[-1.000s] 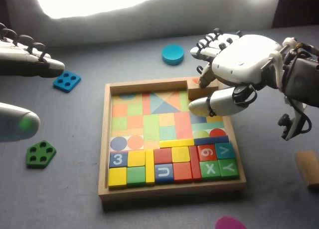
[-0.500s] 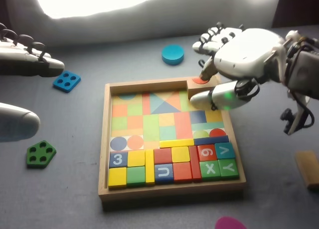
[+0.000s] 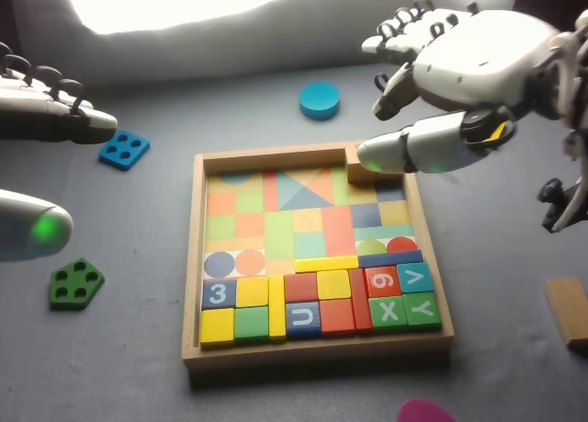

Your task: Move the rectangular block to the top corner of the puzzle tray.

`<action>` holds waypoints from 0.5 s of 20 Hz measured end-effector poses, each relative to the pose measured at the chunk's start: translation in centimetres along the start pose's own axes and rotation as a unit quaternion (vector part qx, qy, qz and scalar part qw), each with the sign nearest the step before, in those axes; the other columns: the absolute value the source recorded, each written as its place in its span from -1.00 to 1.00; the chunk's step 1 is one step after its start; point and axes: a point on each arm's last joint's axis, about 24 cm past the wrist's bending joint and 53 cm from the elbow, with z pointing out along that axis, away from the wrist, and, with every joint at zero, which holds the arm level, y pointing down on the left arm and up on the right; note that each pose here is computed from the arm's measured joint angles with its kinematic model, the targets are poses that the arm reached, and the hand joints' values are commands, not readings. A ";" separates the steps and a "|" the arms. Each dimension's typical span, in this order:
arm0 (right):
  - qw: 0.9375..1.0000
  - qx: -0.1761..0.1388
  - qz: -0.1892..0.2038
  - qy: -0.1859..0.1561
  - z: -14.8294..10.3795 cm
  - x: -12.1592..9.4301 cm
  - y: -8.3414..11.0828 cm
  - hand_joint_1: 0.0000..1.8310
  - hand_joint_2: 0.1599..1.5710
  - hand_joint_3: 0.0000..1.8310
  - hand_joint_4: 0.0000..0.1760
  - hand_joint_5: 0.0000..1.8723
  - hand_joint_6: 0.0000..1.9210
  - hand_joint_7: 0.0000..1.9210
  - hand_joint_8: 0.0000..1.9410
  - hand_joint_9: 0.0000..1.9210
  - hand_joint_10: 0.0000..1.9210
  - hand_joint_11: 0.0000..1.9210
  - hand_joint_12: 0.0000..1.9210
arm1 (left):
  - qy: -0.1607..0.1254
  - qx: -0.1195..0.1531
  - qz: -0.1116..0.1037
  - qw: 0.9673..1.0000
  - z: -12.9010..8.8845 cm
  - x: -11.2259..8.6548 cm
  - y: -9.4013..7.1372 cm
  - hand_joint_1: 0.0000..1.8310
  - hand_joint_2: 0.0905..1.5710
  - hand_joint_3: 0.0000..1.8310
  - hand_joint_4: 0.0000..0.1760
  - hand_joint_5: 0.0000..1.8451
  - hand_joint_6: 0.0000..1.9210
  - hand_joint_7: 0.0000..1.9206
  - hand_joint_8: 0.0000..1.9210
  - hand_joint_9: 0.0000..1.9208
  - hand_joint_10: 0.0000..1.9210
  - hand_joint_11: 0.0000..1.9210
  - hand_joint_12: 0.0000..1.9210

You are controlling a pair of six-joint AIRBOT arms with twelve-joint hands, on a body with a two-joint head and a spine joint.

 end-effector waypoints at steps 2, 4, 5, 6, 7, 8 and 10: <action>1.000 -0.007 0.003 -0.002 -1.4 -0.5 0.8 -1.00 0.36 -1.00 -1.00 -0.24 -0.99 -0.94 -1.00 -1.00 -1.00 -1.00 -1.00 | 0.000 0.000 -0.001 1.000 0.0 0.0 0.0 -1.00 0.61 -1.00 -0.78 -0.82 -1.00 -0.84 -1.00 -0.84 -0.99 -1.00 -0.66; 1.000 -0.013 0.004 0.000 -3.1 -0.6 1.6 -1.00 0.37 -1.00 -1.00 -0.27 -1.00 -0.92 -0.99 -1.00 -1.00 -1.00 -1.00 | 0.000 0.000 -0.001 1.000 0.0 0.0 0.0 -1.00 0.60 -1.00 -0.87 -0.81 -1.00 -0.83 -1.00 -0.84 -1.00 -1.00 -0.60; 1.000 -0.016 0.005 0.002 -4.0 -0.7 1.9 -1.00 0.37 -1.00 -1.00 -0.28 -1.00 -0.92 -0.99 -1.00 -1.00 -1.00 -1.00 | 0.000 0.000 -0.001 1.000 0.0 0.0 0.0 -1.00 0.60 -1.00 -0.83 -0.83 -1.00 -0.85 -1.00 -0.86 -1.00 -1.00 -0.60; 1.000 -0.019 0.006 0.002 -4.5 -0.9 2.2 -1.00 0.36 -1.00 -1.00 -0.28 -1.00 -0.89 -0.98 -1.00 -1.00 -1.00 -1.00 | 0.000 0.000 -0.001 1.000 0.0 0.0 0.0 -1.00 0.59 -1.00 -0.82 -0.84 -1.00 -0.85 -1.00 -0.86 -1.00 -1.00 -0.52; 1.000 -0.022 0.006 -0.003 -5.1 -1.4 2.5 -1.00 0.36 -1.00 -1.00 -0.29 -1.00 -0.77 -0.97 -0.91 -0.97 -0.99 -1.00 | 0.000 -0.001 0.000 1.000 0.0 0.0 0.0 -1.00 0.59 -1.00 -0.76 -0.83 -0.99 -0.80 -0.99 -0.82 -0.99 -1.00 -0.42; 1.000 -0.022 0.005 -0.006 -5.4 -1.6 2.6 -1.00 0.35 -1.00 -1.00 -0.29 -1.00 -0.65 -0.99 -0.80 -1.00 -1.00 -0.64 | 0.000 0.000 0.000 1.000 0.0 0.0 0.0 -1.00 0.60 -1.00 -0.81 -0.80 -0.99 -0.76 -0.99 -0.78 -0.98 -1.00 -0.39; 1.000 -0.023 0.006 -0.004 -5.8 -1.5 2.8 -1.00 0.36 -1.00 -1.00 -0.31 -0.98 -0.46 -0.96 -0.60 -0.93 -1.00 0.13 | 0.000 -0.001 -0.001 1.000 0.0 0.0 0.1 -0.98 0.59 -1.00 -0.86 -0.72 -0.99 -0.59 -0.98 -0.62 -0.96 -1.00 -0.18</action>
